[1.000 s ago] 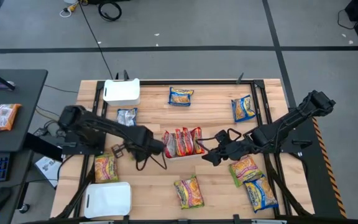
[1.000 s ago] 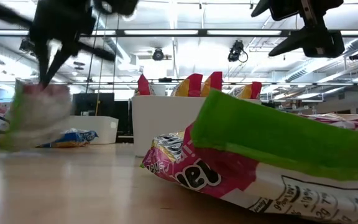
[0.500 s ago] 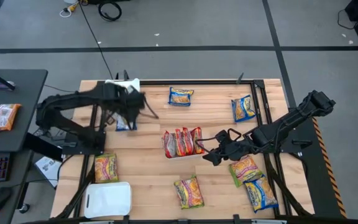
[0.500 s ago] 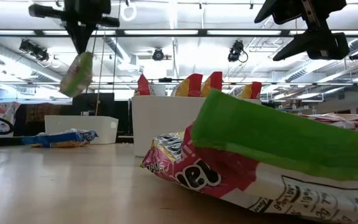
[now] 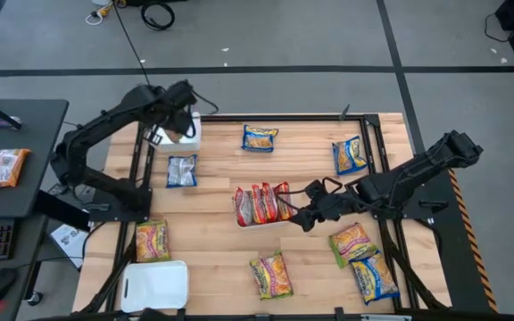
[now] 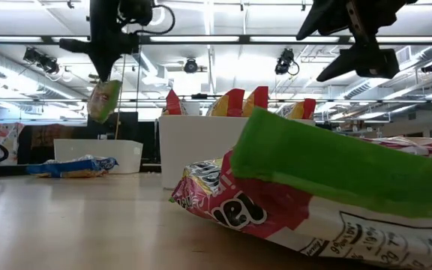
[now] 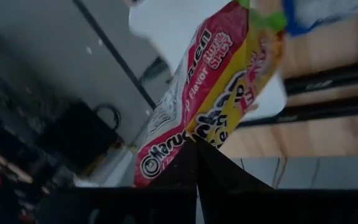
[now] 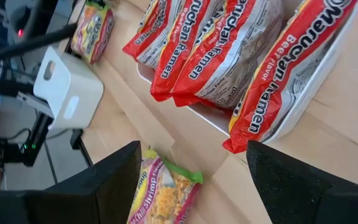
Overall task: Sort Maruchan noodles
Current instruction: Put the green noodle pack into the top white bin
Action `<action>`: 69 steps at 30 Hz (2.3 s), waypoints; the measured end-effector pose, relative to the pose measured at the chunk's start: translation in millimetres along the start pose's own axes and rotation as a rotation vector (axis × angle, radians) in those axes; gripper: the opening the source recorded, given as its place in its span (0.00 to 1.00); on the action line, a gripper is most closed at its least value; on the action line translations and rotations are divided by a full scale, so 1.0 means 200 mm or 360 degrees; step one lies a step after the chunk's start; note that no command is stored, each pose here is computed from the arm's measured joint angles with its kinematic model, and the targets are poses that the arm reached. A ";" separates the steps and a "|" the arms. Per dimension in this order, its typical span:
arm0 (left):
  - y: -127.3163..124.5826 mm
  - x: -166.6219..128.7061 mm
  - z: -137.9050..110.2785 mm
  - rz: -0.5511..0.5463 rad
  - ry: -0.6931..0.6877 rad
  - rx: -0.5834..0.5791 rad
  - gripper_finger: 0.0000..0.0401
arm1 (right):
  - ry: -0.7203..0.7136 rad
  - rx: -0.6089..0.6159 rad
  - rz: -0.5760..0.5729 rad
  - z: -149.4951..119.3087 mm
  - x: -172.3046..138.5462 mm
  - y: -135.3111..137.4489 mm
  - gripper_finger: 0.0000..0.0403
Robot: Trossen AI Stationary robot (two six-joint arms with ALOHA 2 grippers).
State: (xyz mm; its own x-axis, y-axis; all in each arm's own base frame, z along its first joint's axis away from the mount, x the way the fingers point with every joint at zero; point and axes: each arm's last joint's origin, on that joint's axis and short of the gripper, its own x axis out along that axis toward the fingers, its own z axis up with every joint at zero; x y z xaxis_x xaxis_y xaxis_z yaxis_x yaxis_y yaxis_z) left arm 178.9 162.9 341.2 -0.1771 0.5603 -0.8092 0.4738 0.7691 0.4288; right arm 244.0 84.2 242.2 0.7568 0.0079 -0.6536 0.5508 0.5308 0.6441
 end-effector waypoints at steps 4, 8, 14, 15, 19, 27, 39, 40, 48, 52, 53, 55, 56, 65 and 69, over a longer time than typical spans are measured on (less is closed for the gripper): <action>0.04 0.06 -0.02 -0.0021 0.0050 -0.0060 0.00 | 0.0038 -0.0028 0.0013 0.02 0.01 -0.01 0.73; 0.09 0.14 -0.02 -0.0049 0.0052 -0.0029 0.00 | 0.0059 -0.0035 0.0015 0.05 0.01 -0.02 0.73; 0.18 0.32 0.02 -0.0101 0.0020 -0.0050 0.00 | 0.0055 0.0007 0.0008 0.11 0.03 -0.04 0.73; 0.19 0.34 0.04 -0.0130 0.0009 -0.0036 0.00 | 0.0066 0.0016 0.0018 0.12 0.03 -0.04 0.73; 0.20 0.42 0.12 -0.0228 -0.0080 0.0095 0.01 | 0.0080 0.0034 0.0048 0.16 0.04 -0.05 0.73; 0.20 0.43 0.24 -0.0283 -0.0402 0.0034 0.01 | 0.0015 -0.0038 0.0053 0.24 0.03 -0.08 0.73; 0.10 0.50 0.40 -0.0365 -0.0482 0.0143 0.01 | -0.0176 -0.0147 0.0114 0.38 -0.10 -0.11 0.72; 0.10 0.50 0.40 -0.0364 -0.0483 0.0143 0.01 | -0.0193 -0.0146 0.0115 0.39 -0.10 -0.12 0.72; 0.13 0.50 0.40 -0.0324 -0.0480 -0.0071 0.05 | -0.0246 -0.0155 0.0070 0.44 -0.14 -0.15 0.72; 0.13 0.50 0.40 -0.0316 -0.0482 -0.0167 0.11 | -0.0247 -0.0161 0.0060 0.44 -0.14 -0.16 0.72; 0.13 0.50 0.40 -0.0320 -0.0480 -0.0190 0.12 | -0.0240 -0.0164 0.0065 0.45 -0.14 -0.16 0.72; 0.13 0.49 0.40 -0.0323 -0.0479 -0.0229 0.16 | -0.0229 -0.0164 0.0073 0.45 -0.14 -0.16 0.72; 0.13 0.49 0.40 -0.0319 -0.0480 -0.0245 0.19 | -0.0230 -0.0163 0.0073 0.45 -0.14 -0.16 0.72; 0.08 0.23 0.35 -0.0128 -0.0570 -0.0383 0.37 | -0.0337 -0.0294 0.0079 0.45 -0.21 -0.15 0.68; -0.01 0.04 0.35 -0.0134 -0.0668 -0.0576 0.39 | -0.0389 -0.0385 0.0054 0.45 -0.26 -0.16 0.66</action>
State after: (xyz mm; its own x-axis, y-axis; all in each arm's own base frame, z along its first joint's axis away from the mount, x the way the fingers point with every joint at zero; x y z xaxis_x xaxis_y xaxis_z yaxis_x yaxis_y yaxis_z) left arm 236.9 143.4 305.2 0.1919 0.3789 -0.9053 0.1334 0.9038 0.4066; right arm 218.6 -9.1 291.8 0.8515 -0.1587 -0.4998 0.4464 0.7195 0.5321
